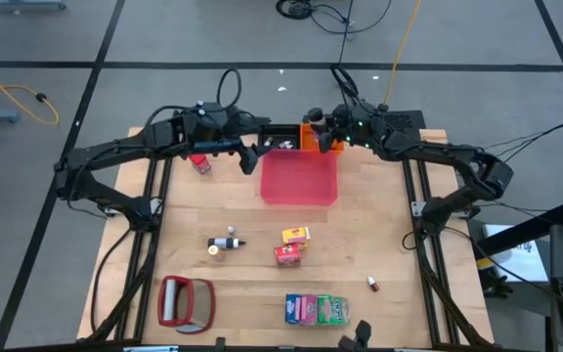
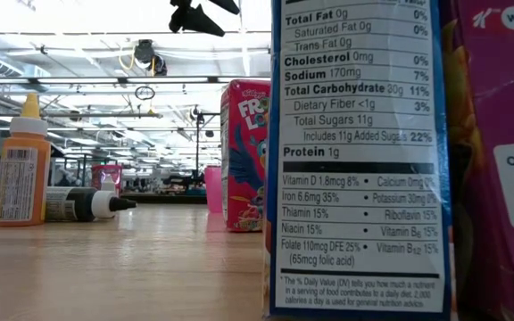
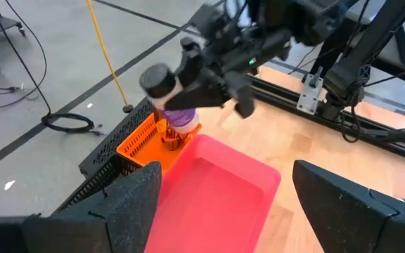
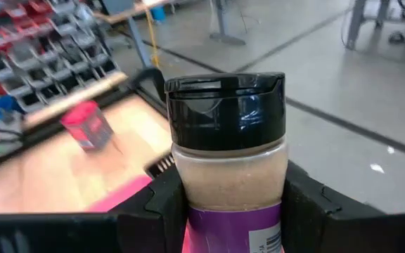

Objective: Pick & Place Kitchen Items
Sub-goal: Put the spice bottle into the orange bin

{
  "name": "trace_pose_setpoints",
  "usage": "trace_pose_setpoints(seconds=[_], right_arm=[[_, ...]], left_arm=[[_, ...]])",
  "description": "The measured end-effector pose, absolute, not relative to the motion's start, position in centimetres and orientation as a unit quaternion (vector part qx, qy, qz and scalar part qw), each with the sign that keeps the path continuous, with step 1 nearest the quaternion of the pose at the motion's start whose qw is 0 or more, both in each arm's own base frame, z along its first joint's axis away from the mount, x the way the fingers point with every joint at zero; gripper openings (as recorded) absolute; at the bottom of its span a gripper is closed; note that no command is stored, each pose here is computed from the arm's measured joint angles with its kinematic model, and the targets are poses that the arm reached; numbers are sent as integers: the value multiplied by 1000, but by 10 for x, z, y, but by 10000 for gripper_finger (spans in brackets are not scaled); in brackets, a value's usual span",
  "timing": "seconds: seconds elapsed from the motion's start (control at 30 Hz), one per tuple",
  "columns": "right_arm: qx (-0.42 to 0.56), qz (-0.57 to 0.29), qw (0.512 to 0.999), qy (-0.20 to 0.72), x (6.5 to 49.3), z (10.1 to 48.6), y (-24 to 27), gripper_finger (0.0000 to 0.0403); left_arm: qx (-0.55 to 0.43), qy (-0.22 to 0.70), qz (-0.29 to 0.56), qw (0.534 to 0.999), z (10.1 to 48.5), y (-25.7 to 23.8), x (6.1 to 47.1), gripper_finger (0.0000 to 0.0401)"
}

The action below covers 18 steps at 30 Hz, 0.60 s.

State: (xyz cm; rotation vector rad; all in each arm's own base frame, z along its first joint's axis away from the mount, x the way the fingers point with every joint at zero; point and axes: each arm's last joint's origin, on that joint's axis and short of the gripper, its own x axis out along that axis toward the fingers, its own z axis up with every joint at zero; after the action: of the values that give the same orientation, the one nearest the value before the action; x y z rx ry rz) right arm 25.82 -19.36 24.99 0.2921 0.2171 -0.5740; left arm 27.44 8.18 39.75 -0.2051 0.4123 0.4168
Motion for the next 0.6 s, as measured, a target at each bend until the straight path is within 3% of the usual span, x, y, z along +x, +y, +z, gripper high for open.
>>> trace_pose_setpoints(seconds=[0.6], right_arm=[[150, -326, 922, 142, 270, 182, -235, 154]], left_arm=[[-117, 199, 209, 950, 398, 82, 274, 321]])
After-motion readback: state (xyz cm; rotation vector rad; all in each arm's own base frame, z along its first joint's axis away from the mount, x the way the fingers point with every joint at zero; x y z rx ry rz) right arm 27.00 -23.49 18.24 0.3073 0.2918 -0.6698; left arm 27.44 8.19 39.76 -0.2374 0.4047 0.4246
